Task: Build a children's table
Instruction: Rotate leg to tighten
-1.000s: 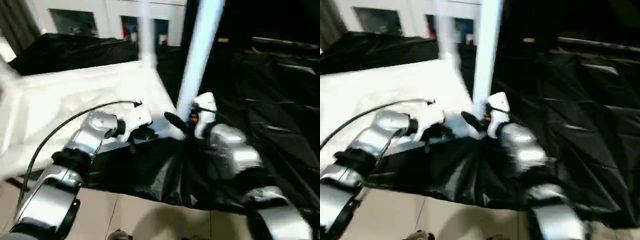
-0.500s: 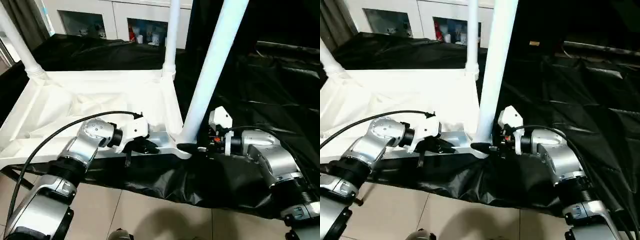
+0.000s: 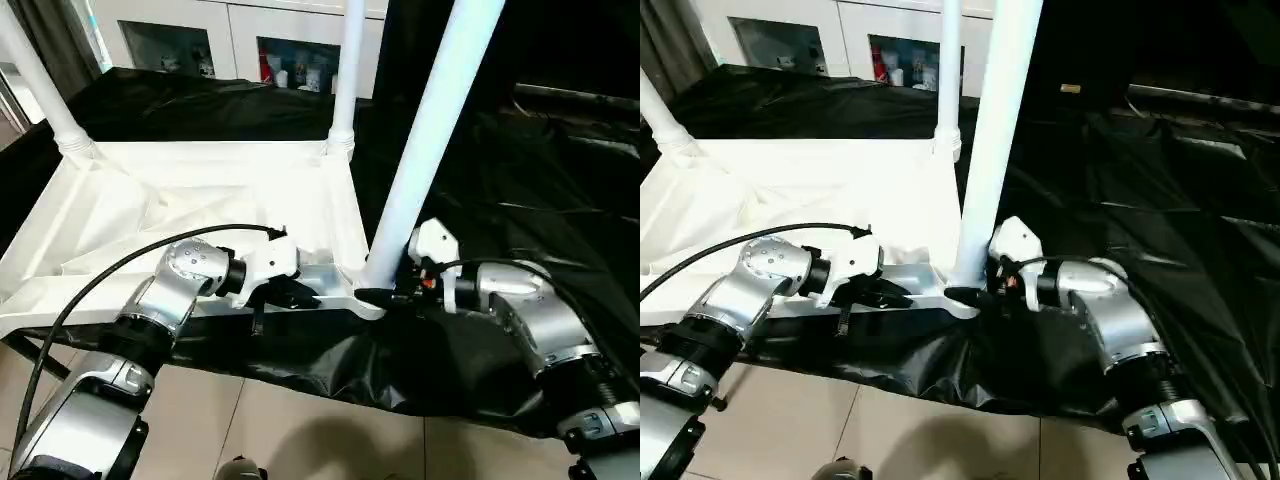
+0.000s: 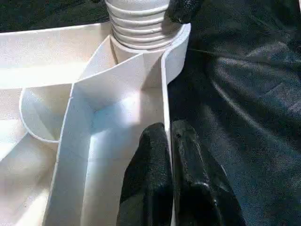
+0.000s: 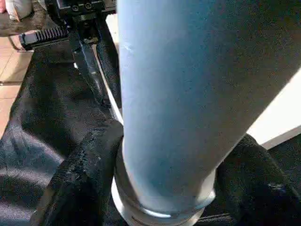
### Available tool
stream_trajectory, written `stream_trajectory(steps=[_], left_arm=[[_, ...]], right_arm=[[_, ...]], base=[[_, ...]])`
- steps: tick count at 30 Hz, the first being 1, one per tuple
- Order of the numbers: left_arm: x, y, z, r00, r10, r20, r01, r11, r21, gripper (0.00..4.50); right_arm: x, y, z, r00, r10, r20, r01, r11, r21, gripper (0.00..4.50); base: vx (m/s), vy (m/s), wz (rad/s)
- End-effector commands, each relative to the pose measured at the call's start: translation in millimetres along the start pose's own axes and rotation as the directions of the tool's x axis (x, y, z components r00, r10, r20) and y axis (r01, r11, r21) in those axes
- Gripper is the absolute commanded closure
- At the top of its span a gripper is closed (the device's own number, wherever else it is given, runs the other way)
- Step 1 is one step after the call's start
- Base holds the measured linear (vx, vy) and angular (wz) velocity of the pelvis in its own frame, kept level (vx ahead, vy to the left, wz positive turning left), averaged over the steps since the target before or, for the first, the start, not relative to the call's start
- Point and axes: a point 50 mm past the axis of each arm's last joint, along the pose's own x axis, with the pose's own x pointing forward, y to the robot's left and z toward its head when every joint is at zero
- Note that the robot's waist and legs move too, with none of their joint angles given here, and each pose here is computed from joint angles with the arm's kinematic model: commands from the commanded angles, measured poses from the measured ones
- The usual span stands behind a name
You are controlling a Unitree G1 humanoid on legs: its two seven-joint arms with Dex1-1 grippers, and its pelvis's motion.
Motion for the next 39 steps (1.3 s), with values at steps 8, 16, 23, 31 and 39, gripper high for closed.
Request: stream_trajectory(steps=[8,16,23,31,39], left_arm=[[-1.2,3.3,7.2,0.999,0.015,0.030,-0.016,0.999,0.039,4.50],[2.2,16.8,3.3,0.985,0.170,-0.022,-0.171,0.984,-0.046,4.50],[28.9,36.6,12.1,0.913,0.397,-0.091,-0.407,0.891,-0.203,4.50],[67.4,35.6,36.4,0.885,0.456,-0.093,-0.464,0.852,-0.241,4.50],[55.1,35.7,27.1,0.902,0.423,-0.087,-0.432,0.884,-0.181,4.50]], right_arm=[[7.1,0.4,-6.1,0.999,0.002,-0.043,-0.003,1.000,-0.011,1.87],[13.0,-4.6,-18.9,0.982,-0.187,-0.018,0.187,0.969,0.164,1.87],[48.4,-7.8,-44.8,0.796,-0.577,-0.181,0.595,0.692,0.408,1.88],[90.0,-0.4,-34.9,0.728,-0.635,-0.258,0.673,0.593,0.442,1.88],[87.4,-11.3,-20.3,0.760,-0.630,-0.158,0.628,0.650,0.428,0.98]], base=[[0.000,0.000,0.00],[0.000,0.000,0.00],[0.000,0.000,0.00],[0.000,0.000,0.00],[0.000,0.000,0.00]])
